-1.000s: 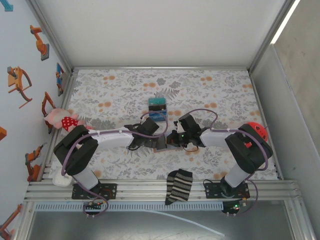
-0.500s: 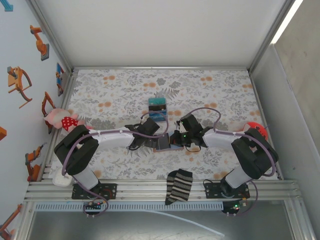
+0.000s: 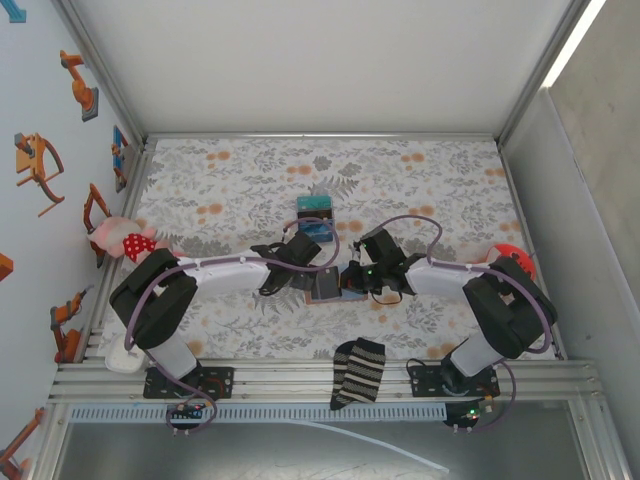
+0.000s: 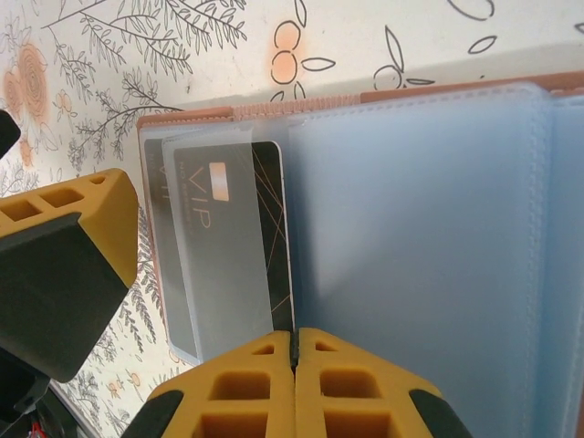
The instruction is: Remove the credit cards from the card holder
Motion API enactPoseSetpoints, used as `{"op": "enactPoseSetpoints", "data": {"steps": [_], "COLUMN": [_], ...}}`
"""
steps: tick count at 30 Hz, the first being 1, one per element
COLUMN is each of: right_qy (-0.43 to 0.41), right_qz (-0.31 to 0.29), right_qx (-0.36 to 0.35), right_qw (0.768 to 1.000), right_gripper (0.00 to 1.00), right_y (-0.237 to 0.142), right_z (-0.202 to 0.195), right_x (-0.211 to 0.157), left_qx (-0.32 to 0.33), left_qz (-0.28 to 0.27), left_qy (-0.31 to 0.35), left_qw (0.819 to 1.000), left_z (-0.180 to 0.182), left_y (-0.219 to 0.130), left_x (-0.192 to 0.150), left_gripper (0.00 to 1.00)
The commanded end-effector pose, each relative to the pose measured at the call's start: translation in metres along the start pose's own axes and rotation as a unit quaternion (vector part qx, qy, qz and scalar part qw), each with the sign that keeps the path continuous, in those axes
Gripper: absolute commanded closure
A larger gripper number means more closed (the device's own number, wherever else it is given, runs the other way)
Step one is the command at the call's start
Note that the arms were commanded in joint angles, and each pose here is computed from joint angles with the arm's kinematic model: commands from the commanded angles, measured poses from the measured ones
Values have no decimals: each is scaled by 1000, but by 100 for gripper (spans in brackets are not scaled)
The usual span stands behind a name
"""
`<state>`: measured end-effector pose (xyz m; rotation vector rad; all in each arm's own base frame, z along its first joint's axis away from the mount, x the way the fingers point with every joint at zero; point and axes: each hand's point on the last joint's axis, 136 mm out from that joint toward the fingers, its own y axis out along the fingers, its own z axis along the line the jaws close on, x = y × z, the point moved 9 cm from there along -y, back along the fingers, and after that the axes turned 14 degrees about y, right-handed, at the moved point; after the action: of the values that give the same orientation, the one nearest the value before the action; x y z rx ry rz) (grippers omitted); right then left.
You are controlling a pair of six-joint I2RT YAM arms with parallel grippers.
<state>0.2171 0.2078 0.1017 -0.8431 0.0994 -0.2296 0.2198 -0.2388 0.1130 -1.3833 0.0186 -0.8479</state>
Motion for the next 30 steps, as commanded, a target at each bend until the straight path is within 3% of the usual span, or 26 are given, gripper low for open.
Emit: {"op": "enactPoseSetpoints", "data": {"steps": [1,6,13,30], "right_qy": [6,8,8,5], "right_qz": [-14,-11,-9,-13], "right_qx": [9,11,11,-5], "right_qw": [1000,1000,1000,1000], "right_gripper": [100,100,100,100], "right_y": [-2,-1,-1,-4], "right_z": [2,2,2,-1], "right_x": [3,3,3,4], "left_qx": [0,-26,-35,-2], "left_qz": [-13,-34,-19,16], "left_qy": [10,11,17,42], "left_qw": [1000,999,999,999], "left_z": [2,-5,-16,-14], "left_y": [-14,-24,-11,2], "left_x": [8,17,17,6], "left_gripper": [3,3,3,3]}}
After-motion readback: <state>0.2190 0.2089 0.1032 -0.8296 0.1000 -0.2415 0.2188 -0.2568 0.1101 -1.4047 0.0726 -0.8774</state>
